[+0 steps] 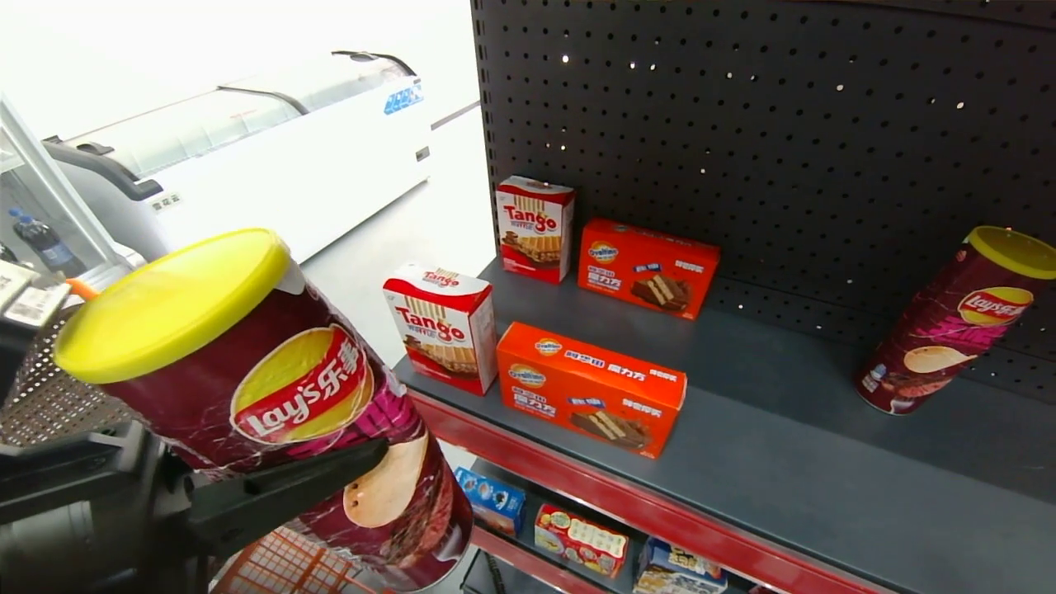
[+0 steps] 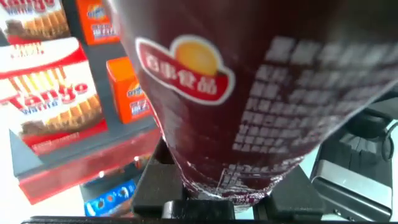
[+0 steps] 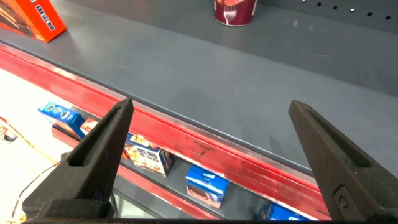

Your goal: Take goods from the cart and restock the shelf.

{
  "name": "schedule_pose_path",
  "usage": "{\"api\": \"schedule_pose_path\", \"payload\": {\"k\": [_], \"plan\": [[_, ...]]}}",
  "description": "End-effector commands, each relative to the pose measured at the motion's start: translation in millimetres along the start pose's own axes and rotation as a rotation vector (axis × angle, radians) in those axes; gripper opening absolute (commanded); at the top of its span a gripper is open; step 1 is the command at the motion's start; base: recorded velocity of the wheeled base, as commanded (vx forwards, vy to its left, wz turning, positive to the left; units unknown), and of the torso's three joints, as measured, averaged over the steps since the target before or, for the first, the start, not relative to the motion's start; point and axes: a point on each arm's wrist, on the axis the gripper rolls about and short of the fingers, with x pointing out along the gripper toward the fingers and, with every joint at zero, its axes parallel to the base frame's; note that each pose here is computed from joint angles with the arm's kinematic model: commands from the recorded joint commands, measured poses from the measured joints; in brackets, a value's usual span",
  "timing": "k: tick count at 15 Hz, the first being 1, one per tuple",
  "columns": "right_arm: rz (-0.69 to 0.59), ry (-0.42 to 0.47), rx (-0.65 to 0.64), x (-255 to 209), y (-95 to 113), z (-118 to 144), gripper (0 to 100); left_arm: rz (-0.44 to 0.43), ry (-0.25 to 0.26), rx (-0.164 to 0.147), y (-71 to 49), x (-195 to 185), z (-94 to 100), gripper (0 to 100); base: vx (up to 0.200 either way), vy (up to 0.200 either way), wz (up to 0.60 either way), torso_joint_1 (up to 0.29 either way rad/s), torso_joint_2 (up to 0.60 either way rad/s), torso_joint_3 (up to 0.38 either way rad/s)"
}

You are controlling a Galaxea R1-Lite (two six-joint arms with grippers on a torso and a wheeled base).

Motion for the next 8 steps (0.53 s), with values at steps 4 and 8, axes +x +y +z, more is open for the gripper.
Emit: {"api": "schedule_pose_path", "payload": {"k": [4,8], "plan": [[0.0,0.0,0.001,0.0,0.0,0.0,100,-0.049,-0.023,0.015,-4.1,4.2,8.4,0,0.0,0.0,-0.6,0.001,0.0,0.004],[0.0,0.0,0.001,0.0,0.0,0.0,100,-0.052,-0.022,0.013,-4.2,5.1,8.4,0,0.0,0.0,-0.6,-0.001,0.0,0.006]]}}
